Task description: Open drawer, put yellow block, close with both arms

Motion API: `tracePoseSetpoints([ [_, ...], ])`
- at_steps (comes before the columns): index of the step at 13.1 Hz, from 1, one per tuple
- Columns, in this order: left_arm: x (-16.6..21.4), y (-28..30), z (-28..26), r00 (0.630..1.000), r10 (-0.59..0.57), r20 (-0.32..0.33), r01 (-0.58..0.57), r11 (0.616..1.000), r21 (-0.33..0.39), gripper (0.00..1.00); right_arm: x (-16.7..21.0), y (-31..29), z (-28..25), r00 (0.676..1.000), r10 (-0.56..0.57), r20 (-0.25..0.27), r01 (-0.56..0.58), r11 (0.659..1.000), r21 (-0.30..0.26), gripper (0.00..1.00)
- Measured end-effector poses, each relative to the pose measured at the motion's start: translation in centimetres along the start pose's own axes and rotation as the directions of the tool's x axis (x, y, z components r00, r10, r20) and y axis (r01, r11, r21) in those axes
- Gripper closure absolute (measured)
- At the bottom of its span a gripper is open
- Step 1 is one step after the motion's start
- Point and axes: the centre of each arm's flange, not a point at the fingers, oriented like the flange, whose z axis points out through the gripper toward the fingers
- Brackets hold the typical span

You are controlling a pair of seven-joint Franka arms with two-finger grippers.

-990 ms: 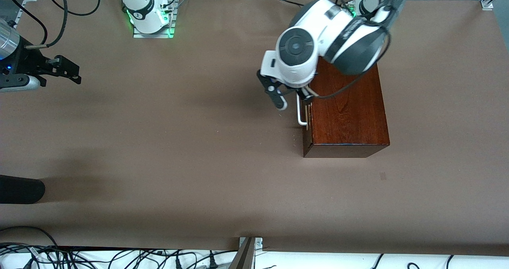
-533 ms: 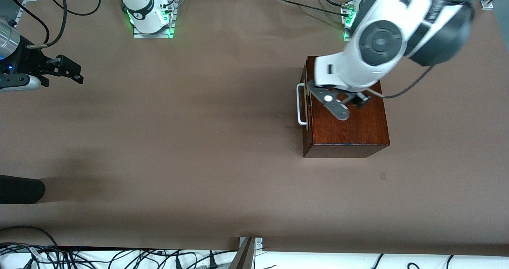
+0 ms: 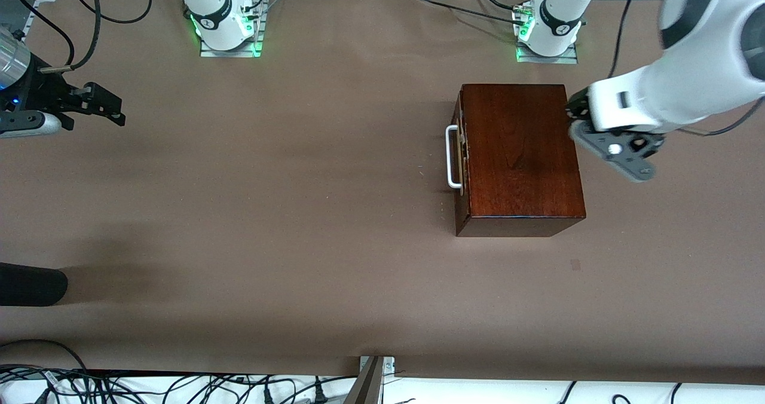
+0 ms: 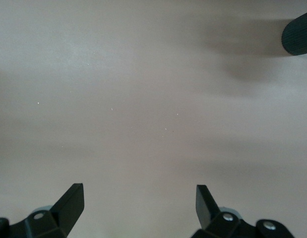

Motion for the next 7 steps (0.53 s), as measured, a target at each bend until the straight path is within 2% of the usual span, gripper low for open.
tracePoseSetpoints([
  [3, -5.1, -4.1, 0.6, 0.966, -0.241, -0.094, 0.243, 0.970, 0.002, 0.00, 0.0, 0.0, 0.0, 1.000, 0.000, 0.000, 0.000, 1.000, 0.000, 0.00],
  [6, -9.3, -5.8, 0.9, 0.917, -0.381, -0.120, 0.381, 0.924, -0.019, 0.00, 0.0, 0.0, 0.0, 1.000, 0.000, 0.000, 0.000, 1.000, 0.000, 0.00],
  [7, -9.9, -6.1, 1.0, 0.889, -0.443, -0.118, 0.443, 0.896, -0.028, 0.00, 0.0, 0.0, 0.0, 1.000, 0.000, 0.000, 0.000, 1.000, 0.000, 0.00],
])
